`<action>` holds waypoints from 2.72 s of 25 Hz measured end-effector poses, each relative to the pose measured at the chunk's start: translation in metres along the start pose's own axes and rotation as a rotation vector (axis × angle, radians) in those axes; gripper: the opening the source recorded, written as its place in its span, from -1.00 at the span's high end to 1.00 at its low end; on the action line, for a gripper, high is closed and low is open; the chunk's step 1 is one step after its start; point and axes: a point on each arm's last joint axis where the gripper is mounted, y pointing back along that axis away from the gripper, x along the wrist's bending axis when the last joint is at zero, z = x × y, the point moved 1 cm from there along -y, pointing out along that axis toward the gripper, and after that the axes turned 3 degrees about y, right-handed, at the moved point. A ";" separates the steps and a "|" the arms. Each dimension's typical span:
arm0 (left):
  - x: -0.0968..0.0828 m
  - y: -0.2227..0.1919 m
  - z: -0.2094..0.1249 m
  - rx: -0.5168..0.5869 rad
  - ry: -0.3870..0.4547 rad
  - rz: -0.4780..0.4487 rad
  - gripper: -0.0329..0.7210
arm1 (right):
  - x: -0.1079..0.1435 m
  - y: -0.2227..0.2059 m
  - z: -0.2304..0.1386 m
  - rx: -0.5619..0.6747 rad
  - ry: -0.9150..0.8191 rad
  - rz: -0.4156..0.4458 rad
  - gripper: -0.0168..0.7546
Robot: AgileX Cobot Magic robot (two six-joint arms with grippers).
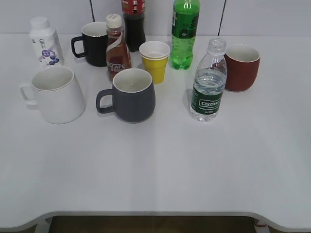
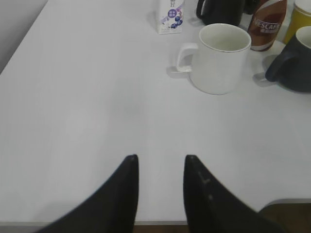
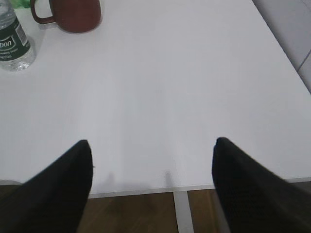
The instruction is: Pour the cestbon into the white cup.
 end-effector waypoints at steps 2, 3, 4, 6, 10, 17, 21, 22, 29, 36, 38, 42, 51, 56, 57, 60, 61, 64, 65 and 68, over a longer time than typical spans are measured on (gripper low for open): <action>-0.001 0.001 0.001 -0.009 0.004 -0.009 0.28 | 0.000 0.000 0.000 -0.001 0.000 0.000 -0.53; -0.003 0.002 0.004 -0.031 0.016 -0.032 0.28 | 0.000 0.000 0.000 -0.001 0.000 0.000 -0.53; -0.006 0.004 0.009 -0.078 0.029 -0.059 0.28 | 0.000 0.000 0.000 -0.001 0.000 0.000 -0.53; -0.010 0.007 0.023 -0.211 0.053 -0.102 0.28 | 0.000 0.000 0.000 -0.001 0.000 0.000 -0.53; -0.010 0.008 0.050 -0.512 0.066 -0.124 0.28 | 0.000 0.000 0.000 0.000 0.000 0.000 -0.53; -0.009 -0.049 0.068 -0.670 -0.060 -0.060 0.28 | 0.000 0.000 0.000 -0.001 0.000 0.000 -0.53; -0.011 -0.111 0.059 -0.498 -0.110 -0.058 0.28 | 0.000 0.000 0.000 -0.001 0.000 0.000 -0.53; -0.011 -0.128 0.056 -0.446 -0.112 -0.062 0.28 | 0.000 0.000 0.000 -0.001 0.000 0.000 -0.53; -0.013 -0.219 0.029 -0.268 -0.098 -0.097 0.28 | 0.000 0.000 0.000 -0.001 0.000 0.000 -0.53; -0.015 -0.270 -0.013 -0.145 -0.112 -0.152 0.26 | 0.000 0.000 0.000 -0.001 0.000 0.000 -0.53; -0.017 -0.279 -0.020 -0.173 -0.106 -0.179 0.22 | 0.000 0.000 0.000 -0.001 0.000 0.000 -0.53; -0.014 -0.293 -0.037 -0.176 -0.071 -0.174 0.03 | 0.000 0.000 0.000 -0.001 0.000 0.000 -0.53; -0.010 -0.306 -0.044 -0.158 -0.049 -0.138 -0.02 | 0.000 0.000 0.000 -0.001 0.000 0.000 -0.53; -0.010 -0.307 -0.043 -0.162 -0.049 -0.137 -0.01 | 0.000 0.000 0.000 -0.001 0.000 0.000 -0.53; -0.011 -0.309 -0.041 -0.170 -0.050 -0.139 -0.01 | 0.000 0.000 0.000 -0.001 0.000 0.000 -0.53; -0.013 -0.314 -0.034 -0.199 -0.057 -0.154 0.00 | 0.000 0.000 0.000 -0.001 0.000 0.000 -0.53; -0.013 -0.315 -0.033 -0.204 -0.058 -0.155 0.00 | 0.000 0.000 0.000 0.000 0.000 0.000 -0.53; -0.013 -0.315 -0.032 -0.207 -0.058 -0.155 0.01 | 0.000 0.000 0.000 -0.001 0.000 0.000 -0.53; -0.013 -0.315 -0.032 -0.209 -0.059 -0.156 0.02 | 0.000 0.000 0.000 -0.001 0.000 0.000 -0.53; -0.014 -0.317 -0.029 -0.219 -0.060 -0.158 0.02 | 0.000 0.000 0.000 -0.001 0.000 0.000 -0.53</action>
